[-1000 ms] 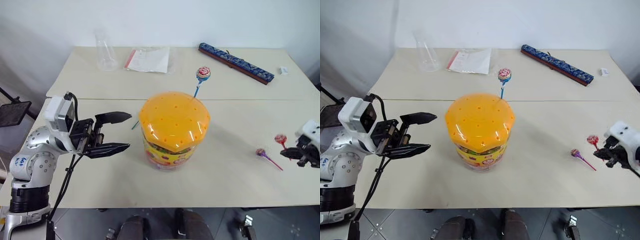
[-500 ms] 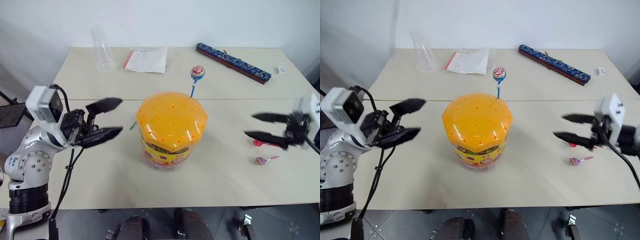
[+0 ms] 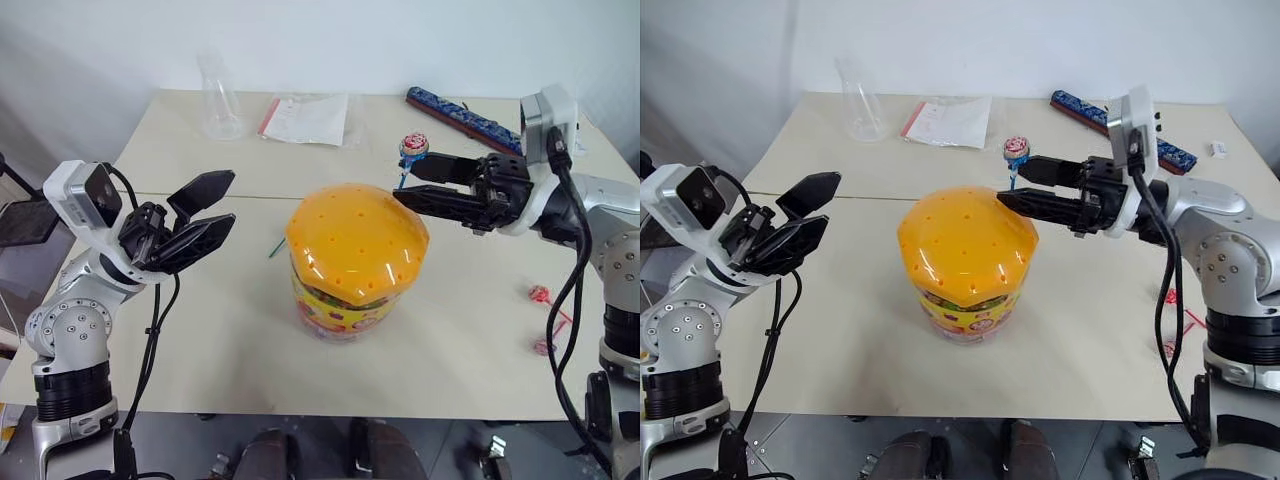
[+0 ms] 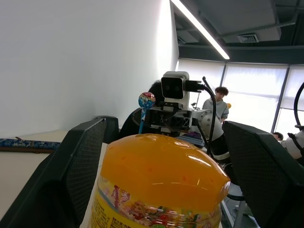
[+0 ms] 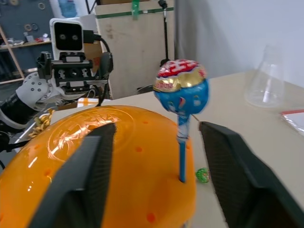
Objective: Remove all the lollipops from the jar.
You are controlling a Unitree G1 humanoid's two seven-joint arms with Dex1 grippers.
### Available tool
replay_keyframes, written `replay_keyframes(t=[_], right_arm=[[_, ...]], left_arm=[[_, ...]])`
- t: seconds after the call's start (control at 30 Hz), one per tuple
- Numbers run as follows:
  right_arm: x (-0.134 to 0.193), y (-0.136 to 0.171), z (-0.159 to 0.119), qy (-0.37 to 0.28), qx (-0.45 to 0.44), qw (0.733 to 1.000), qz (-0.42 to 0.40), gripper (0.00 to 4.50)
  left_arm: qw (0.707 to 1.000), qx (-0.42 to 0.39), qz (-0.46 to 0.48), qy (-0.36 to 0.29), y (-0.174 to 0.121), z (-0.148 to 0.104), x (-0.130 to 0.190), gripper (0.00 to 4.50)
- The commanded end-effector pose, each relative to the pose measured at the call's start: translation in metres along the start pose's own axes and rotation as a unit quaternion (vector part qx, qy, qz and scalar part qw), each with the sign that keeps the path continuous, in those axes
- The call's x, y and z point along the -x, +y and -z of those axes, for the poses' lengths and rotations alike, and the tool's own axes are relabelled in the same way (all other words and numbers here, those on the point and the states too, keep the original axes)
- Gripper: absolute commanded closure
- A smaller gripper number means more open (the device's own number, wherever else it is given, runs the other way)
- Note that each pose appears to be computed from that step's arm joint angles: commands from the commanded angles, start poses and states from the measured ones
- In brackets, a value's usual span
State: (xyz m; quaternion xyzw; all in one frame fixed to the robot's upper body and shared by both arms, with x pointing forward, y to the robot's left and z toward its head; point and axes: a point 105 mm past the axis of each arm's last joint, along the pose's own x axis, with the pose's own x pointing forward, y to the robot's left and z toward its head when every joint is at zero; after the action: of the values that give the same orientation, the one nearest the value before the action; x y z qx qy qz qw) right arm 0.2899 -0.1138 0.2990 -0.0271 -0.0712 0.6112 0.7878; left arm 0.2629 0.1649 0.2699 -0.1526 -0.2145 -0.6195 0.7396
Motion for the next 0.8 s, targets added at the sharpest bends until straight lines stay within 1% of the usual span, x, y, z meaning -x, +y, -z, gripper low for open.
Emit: replay_keyframes(t=[0.03, 0.17, 0.2, 0.27, 0.3, 0.4, 0.43, 0.47, 0.5, 0.53, 0.57, 0.6, 0.63, 0.7, 0.77, 0.8], right_arm=[[-0.004, 0.001, -0.008, -0.007, 0.019, 1.0, -0.006, 2.78], [-0.002, -0.005, -0.01, -0.023, 0.03, 0.999, 0.005, 4.08], [0.001, -0.006, -0.017, -0.047, 0.043, 0.998, 0.006, 4.44], [0.012, -0.008, -0.035, -0.095, 0.073, 0.993, 0.01, 4.48], [0.02, -0.013, -0.044, -0.112, 0.082, 0.99, 0.027, 4.48], [0.044, -0.023, -0.058, -0.121, 0.096, 0.986, 0.067, 4.48], [0.053, -0.026, -0.056, -0.1, 0.098, 0.987, 0.084, 4.48], [0.071, -0.031, -0.044, -0.042, 0.097, 0.988, 0.109, 4.48], [0.091, -0.037, -0.027, 0.034, 0.089, 0.986, 0.138, 4.48], [0.115, -0.042, -0.004, 0.13, 0.074, 0.975, 0.167, 4.48], [0.14, -0.043, 0.018, 0.219, 0.062, 0.955, 0.189, 4.48], [0.161, -0.042, 0.033, 0.276, 0.042, 0.937, 0.208, 4.48], [0.18, -0.044, 0.044, 0.307, 0.02, 0.922, 0.236, 4.48], [0.219, -0.046, 0.067, 0.347, -0.028, 0.886, 0.306, 4.48], [0.237, -0.04, 0.086, 0.37, -0.044, 0.871, 0.319, 4.48], [0.246, -0.04, 0.095, 0.382, -0.049, 0.86, 0.335, 4.48]], left_arm=[[1.0, -0.017, 0.013, -0.01, -0.006, -0.006, -0.005, 0.33], [1.0, -0.018, 0.013, -0.014, -0.007, -0.006, -0.006, 0.33], [1.0, -0.024, 0.012, -0.014, -0.007, -0.007, -0.007, 0.33], [0.999, -0.041, 0.014, -0.014, -0.006, -0.008, -0.01, 0.33], [0.999, -0.043, 0.021, -0.011, -0.007, -0.008, -0.012, 0.33], [0.997, -0.055, 0.048, 0.028, -0.012, -0.001, -0.014, 0.33], [0.995, -0.059, 0.057, 0.05, -0.014, 0.003, -0.013, 0.33], [0.992, -0.066, 0.067, 0.082, -0.015, 0.009, -0.011, 0.33], [0.988, -0.072, 0.078, 0.112, -0.017, 0.015, -0.007, 0.33], [0.984, -0.078, 0.087, 0.137, -0.017, 0.02, -0.004, 0.33], [0.98, -0.081, 0.092, 0.155, -0.017, 0.024, -0.001, 0.33], [0.978, -0.081, 0.096, 0.166, -0.018, 0.027, 0.001, 0.33], [0.977, -0.078, 0.1, 0.17, -0.018, 0.028, 0.001, 0.33], [0.98, -0.065, 0.1, 0.159, -0.018, 0.028, 0.0, 0.33], [0.982, -0.058, 0.101, 0.152, -0.018, 0.028, -0.001, 0.33], [0.981, -0.059, 0.104, 0.154, -0.019, 0.029, -0.001, 0.33]])
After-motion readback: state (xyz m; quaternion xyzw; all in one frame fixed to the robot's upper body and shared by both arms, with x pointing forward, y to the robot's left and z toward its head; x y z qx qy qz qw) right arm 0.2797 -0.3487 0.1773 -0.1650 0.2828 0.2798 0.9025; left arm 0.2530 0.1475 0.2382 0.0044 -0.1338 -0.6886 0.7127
